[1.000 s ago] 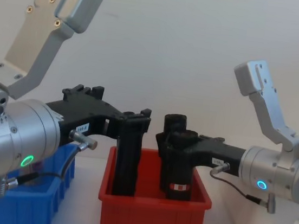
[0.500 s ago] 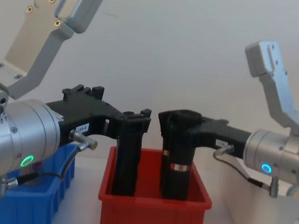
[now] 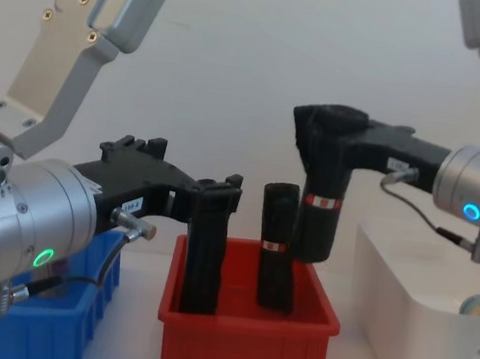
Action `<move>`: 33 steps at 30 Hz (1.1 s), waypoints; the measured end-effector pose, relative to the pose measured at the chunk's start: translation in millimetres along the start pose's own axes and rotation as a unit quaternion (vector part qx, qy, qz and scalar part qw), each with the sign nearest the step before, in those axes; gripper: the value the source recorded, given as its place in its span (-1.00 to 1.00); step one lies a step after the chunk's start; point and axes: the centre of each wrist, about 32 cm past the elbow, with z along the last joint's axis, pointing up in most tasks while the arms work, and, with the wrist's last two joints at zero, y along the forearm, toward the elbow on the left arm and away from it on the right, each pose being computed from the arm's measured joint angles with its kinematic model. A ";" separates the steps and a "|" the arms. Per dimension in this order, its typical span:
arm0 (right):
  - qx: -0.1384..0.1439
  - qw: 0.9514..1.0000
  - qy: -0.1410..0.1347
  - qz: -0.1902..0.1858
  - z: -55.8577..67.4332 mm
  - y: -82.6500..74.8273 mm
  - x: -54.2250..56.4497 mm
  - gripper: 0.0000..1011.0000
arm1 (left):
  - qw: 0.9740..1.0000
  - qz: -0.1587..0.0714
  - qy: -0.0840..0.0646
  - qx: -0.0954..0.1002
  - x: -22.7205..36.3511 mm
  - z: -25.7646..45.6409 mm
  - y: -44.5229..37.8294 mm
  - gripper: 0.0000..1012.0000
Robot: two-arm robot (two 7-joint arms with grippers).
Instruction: Pick the cotton swabs from the blue box and place them into the white box.
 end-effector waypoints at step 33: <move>-0.083 0.981 0.004 -0.175 35.5 -56.6 5.8 0.09 | 1.000 0.000 0.000 0.000 0.0 0.0 0.0 0.98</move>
